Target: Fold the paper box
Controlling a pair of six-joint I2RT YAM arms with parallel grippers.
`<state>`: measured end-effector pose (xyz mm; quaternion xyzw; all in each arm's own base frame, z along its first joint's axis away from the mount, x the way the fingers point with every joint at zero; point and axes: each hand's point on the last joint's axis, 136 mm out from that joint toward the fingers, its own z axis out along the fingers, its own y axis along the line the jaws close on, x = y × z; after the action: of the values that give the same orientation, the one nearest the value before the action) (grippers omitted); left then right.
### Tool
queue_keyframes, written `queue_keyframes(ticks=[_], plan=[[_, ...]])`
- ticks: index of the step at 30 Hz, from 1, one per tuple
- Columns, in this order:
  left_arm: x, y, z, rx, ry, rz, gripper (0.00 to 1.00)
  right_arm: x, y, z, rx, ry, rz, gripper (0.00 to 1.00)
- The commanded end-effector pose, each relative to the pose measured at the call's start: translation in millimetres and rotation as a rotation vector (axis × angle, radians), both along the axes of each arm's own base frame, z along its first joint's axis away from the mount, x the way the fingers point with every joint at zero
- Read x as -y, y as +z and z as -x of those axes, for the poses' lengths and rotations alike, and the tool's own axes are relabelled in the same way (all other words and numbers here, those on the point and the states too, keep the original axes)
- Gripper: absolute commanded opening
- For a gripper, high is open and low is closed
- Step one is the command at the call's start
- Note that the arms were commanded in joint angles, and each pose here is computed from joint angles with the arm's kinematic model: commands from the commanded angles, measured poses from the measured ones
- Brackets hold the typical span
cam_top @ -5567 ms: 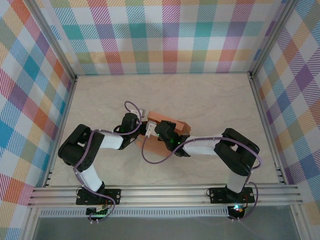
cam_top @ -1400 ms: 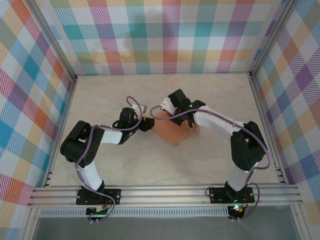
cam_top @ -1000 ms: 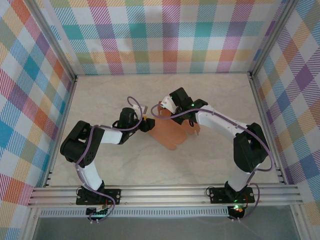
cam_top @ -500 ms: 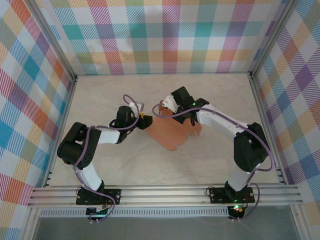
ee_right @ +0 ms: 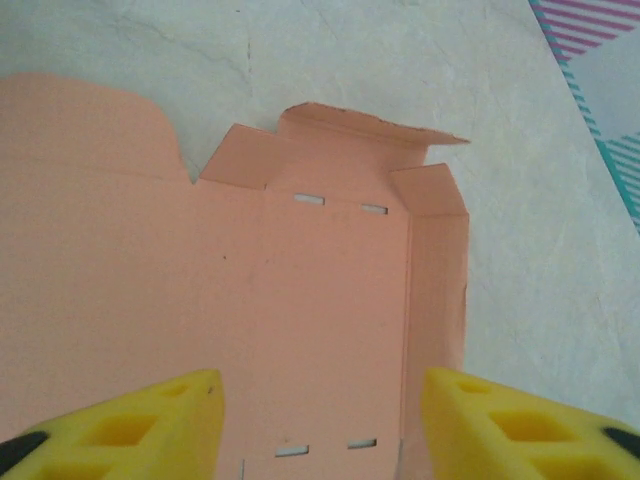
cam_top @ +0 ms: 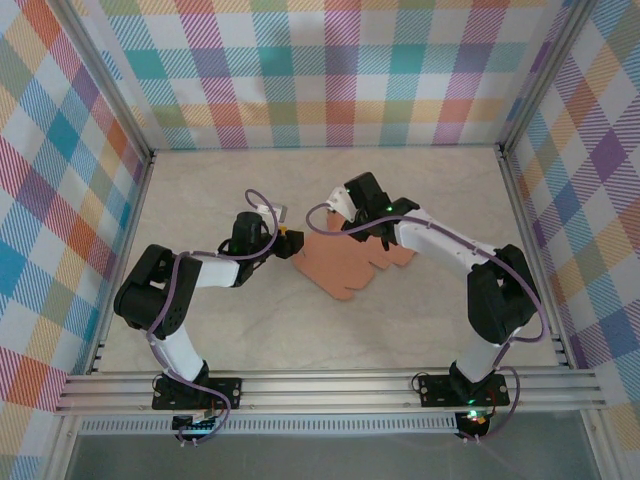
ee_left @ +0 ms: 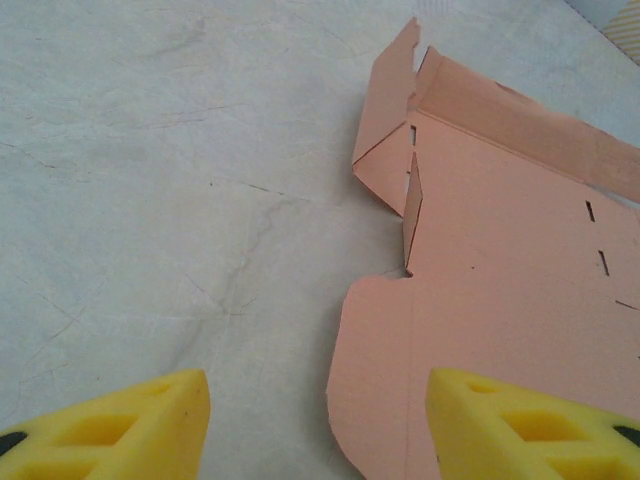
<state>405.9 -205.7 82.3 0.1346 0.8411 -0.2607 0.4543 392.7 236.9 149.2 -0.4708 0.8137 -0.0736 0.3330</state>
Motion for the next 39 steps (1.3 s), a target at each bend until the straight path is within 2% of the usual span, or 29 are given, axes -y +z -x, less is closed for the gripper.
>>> queue_keyframes(ticks=[1, 3, 6, 11, 17, 23, 29, 31, 39], plan=[[2.6, 3.5, 2.7, -0.024, -0.022, 0.024, 0.59, 5.6, 24.9, -9.8, -0.013, -0.085, -0.165, 0.68], [7.0, 6.2, 2.9, -0.058, -0.021, 0.034, 0.59, 17.2, 27.9, -16.4, -0.051, -0.138, -0.244, 0.77], [20.4, 13.0, 9.6, -0.093, -0.032, 0.067, 0.59, 41.9, 20.9, -32.8, -0.137, -0.218, -0.362, 0.83], [39.3, 19.2, 25.0, -0.152, -0.046, 0.133, 0.58, 68.6, -2.8, -57.3, -0.294, -0.249, -0.429, 0.84], [60.0, 10.4, 46.4, -0.190, -0.109, 0.084, 0.58, 85.6, -31.2, -75.9, -0.470, -0.225, -0.434, 0.83], [59.4, 6.1, 48.2, -0.198, -0.106, 0.063, 0.58, 95.0, -53.5, -87.6, -0.552, -0.207, -0.387, 0.74], [59.8, 6.3, 47.3, -0.197, -0.108, 0.056, 0.58, 89.9, -66.5, -89.3, -0.605, -0.177, -0.388, 0.53], [58.6, 5.4, 48.1, -0.197, -0.108, 0.048, 0.58, 88.6, -70.8, -88.7, -0.616, -0.174, -0.388, 0.49], [54.9, 0.6, 47.8, -0.196, -0.100, 0.021, 0.58, 92.5, -84.3, -86.5, -0.628, -0.172, -0.348, 0.46]])
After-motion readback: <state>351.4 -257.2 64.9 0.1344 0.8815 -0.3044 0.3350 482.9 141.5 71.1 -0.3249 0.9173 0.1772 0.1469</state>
